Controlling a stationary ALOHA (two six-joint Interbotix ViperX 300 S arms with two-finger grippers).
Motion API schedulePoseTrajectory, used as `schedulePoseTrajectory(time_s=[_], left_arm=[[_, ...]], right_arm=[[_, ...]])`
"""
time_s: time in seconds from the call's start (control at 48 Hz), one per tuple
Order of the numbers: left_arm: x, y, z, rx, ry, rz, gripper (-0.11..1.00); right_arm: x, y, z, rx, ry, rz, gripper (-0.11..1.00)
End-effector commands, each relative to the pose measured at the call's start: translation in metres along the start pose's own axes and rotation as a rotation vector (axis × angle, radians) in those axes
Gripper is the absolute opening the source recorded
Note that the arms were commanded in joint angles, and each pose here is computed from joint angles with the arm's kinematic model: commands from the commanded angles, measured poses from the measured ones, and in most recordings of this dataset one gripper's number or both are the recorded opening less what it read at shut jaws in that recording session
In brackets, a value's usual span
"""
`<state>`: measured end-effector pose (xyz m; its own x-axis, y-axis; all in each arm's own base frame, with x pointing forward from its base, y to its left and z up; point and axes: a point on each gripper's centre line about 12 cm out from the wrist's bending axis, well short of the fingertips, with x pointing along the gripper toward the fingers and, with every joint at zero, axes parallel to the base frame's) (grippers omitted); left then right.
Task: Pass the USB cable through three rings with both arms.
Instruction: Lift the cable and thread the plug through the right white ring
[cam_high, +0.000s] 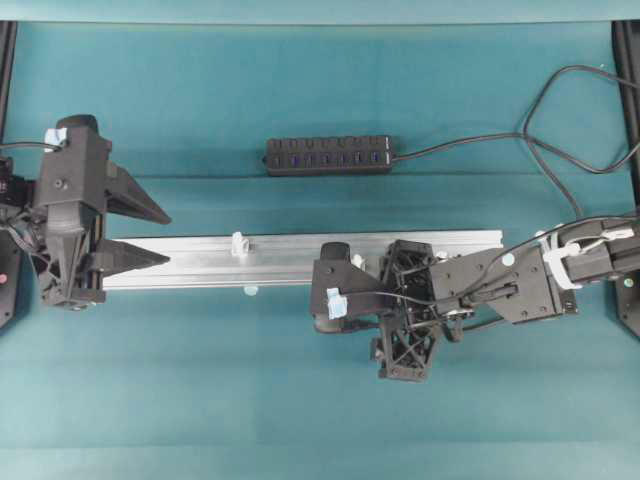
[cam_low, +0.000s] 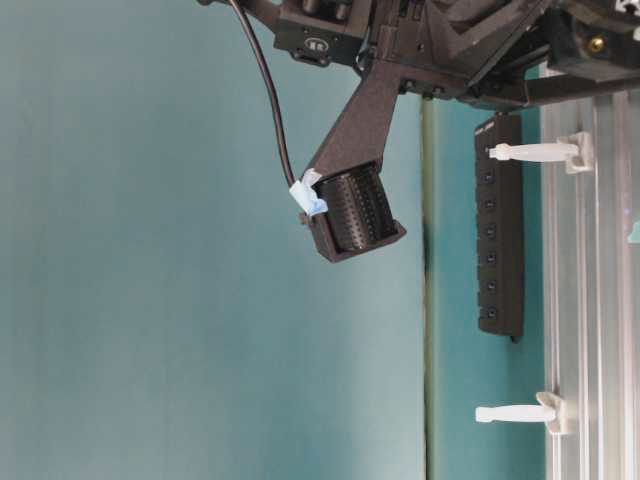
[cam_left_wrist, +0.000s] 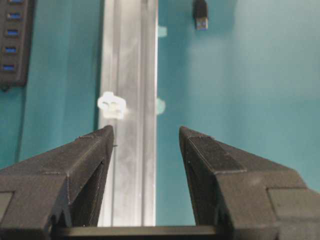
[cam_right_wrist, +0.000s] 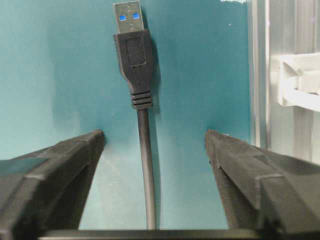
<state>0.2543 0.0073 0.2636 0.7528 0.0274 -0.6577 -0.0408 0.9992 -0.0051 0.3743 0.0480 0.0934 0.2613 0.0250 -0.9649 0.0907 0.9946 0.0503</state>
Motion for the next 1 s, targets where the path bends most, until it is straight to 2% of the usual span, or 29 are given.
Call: schedulePoseTrajectory(time_s=[0.0, 0.125, 0.313, 0.771, 0.98], left_arm=[[-0.004, 0.000, 0.005, 0.002, -0.025, -0.001, 0.56], [-0.005, 0.000, 0.005, 0.001, -0.029, 0.000, 0.56], [-0.004, 0.000, 0.003, -0.002, -0.025, 0.000, 0.56], [-0.004, 0.000, 0.003, -0.006, -0.032, 0.000, 0.56], [-0.004, 0.000, 0.006, -0.006, -0.060, -0.001, 0.56]], right_arm=[[0.002, 0.003, 0.001, 0.000, 0.003, 0.002, 0.31], [0.002, 0.003, 0.001, -0.003, 0.007, 0.001, 0.10], [0.002, 0.005, 0.000, -0.008, 0.013, 0.001, -0.07], [0.001, 0.011, -0.003, -0.024, 0.024, 0.002, -0.09], [-0.022, 0.012, 0.004, -0.058, 0.028, -0.001, -0.09]])
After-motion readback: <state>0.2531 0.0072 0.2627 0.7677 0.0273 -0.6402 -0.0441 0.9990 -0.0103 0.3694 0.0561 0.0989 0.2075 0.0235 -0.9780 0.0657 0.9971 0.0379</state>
